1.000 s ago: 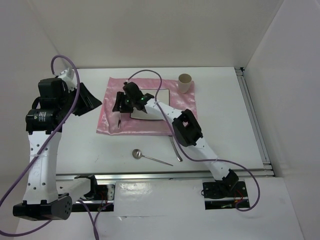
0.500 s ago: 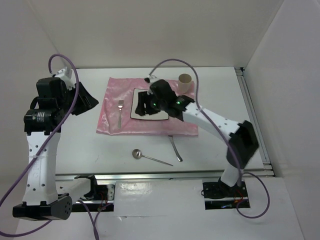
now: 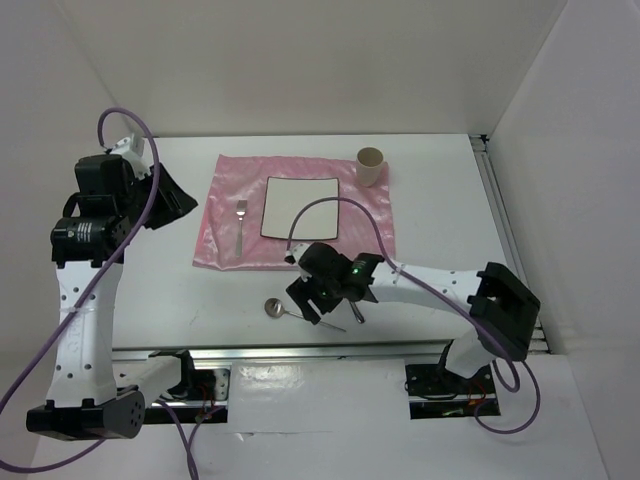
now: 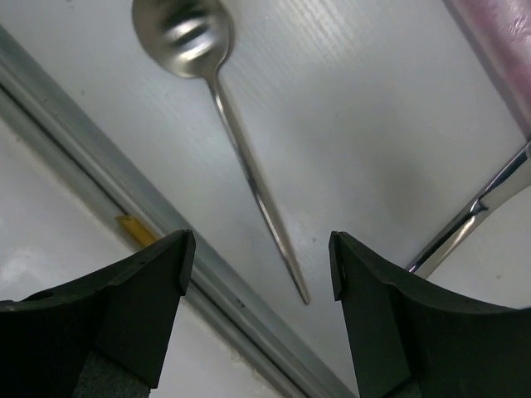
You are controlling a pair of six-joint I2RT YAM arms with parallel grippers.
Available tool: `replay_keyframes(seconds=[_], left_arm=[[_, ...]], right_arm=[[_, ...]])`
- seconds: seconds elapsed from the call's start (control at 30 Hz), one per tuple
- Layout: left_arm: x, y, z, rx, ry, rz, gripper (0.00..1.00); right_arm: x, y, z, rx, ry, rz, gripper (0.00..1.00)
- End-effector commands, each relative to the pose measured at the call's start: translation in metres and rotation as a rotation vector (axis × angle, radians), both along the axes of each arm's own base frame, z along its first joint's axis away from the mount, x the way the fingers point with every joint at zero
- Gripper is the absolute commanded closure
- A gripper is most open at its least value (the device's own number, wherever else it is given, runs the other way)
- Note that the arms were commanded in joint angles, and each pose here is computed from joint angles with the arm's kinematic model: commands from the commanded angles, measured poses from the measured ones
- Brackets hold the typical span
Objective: Set the dinner table for one person
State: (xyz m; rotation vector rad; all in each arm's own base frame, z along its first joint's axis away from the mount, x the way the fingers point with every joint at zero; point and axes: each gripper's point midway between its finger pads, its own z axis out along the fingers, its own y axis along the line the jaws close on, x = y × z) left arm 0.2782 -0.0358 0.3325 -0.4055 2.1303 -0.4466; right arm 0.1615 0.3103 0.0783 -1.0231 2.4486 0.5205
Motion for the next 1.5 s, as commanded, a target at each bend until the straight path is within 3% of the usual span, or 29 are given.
replay_keyframes(seconds=[0.0,0.3,0.53,0.57,0.7,0.87,1.0,1.1,1.2,1.27,1.47], left_arm=[[0.003,-0.002,0.003,-0.009,-0.026,-0.012,0.48],[0.002,-0.006,0.004,-0.022,-0.027,-0.033,0.48],[0.004,-0.004,0.002,-0.019,-0.020,-0.037,0.48],[0.004,-0.004,0.002,-0.019,-0.020,-0.037,0.48],[0.004,-0.006,0.002,-0.015,-0.023,-0.051,0.48],[0.001,-0.006,0.014,-0.004,-0.061,-0.057,0.48],[0.001,-0.004,0.018,0.002,-0.070,-0.049,0.48],[0.003,-0.006,0.020,-0.003,-0.073,-0.058,0.48],[0.000,-0.005,0.020,0.010,-0.056,-0.067,0.48],[0.002,-0.005,0.021,0.010,-0.055,-0.067,0.48],[0.005,-0.009,0.022,-0.011,-0.055,-0.081,0.48]], right_arm=[[0.018,0.021,-0.006,-0.016,-0.087,0.057,0.23],[0.025,0.038,-0.040,-0.055,-0.076,0.118,0.30],[0.013,0.041,-0.069,-0.105,-0.040,0.144,0.55],[0.011,0.042,-0.069,-0.110,-0.048,0.149,0.64],[0.004,0.046,-0.073,-0.178,-0.068,0.158,0.88],[0.001,0.050,-0.044,-0.167,-0.152,0.150,1.00],[0.009,0.048,-0.006,-0.123,-0.221,0.125,1.00],[0.021,0.044,0.035,-0.027,-0.270,0.026,1.00],[0.044,0.014,0.063,0.054,-0.223,-0.166,1.00],[0.073,-0.027,0.068,0.062,-0.163,-0.390,1.00],[0.141,-0.086,0.060,0.140,0.016,-0.767,1.00]])
